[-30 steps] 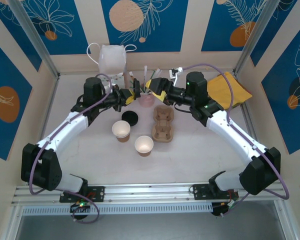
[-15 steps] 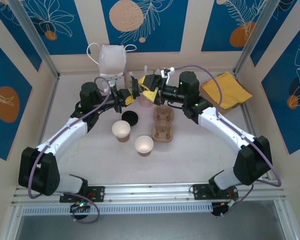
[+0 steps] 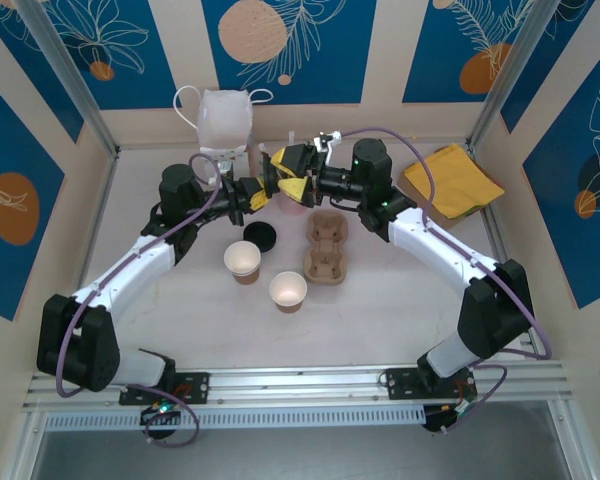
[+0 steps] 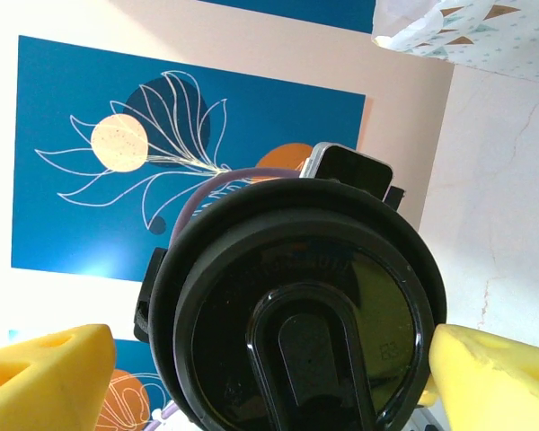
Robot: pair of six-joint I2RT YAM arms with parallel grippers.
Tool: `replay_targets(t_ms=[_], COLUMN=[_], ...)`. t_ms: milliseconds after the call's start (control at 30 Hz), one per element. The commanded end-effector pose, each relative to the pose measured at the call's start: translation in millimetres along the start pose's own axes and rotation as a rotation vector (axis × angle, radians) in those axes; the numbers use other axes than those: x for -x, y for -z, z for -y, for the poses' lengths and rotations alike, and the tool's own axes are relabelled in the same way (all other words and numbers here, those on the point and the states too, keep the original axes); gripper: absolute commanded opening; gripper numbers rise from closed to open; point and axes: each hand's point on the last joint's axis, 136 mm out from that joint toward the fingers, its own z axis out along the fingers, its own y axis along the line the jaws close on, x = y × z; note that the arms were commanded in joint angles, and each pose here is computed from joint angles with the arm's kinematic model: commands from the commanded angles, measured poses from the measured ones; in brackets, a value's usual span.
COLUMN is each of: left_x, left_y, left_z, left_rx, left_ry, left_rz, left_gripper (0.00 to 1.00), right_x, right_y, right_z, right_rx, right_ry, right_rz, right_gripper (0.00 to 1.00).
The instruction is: Pack the takeout coffee
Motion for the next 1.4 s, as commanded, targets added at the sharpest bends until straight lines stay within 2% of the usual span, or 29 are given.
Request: replay_targets(t_ms=[0,667,1200,1367], left_x=[-5,-10,-13,-15], left_y=[5,8,8,9], left_z=[11,17,16,20], left_rx=[-0.015,-0.015,-0.005,-0.012], left_ry=[-0.033,-0.053,-0.061,-0.067], left_rz=[-0.019,-0.016,-0.012,-0.012], left_gripper=[0.07,0.07,0.07,0.07], right_x=[-2,0,-6,-6], right_y=[-4,4,-6,-10], right_z=[-10,11,-3,3], right_rx=[0.032,-0.041,0.037,0.026], right_ry=[0.007,-0.019,-0.002,-0.024], right_rz=[-0.028,0.032,-0.043,-0.049], right_gripper=[0.90,0.90,0.89,0.88])
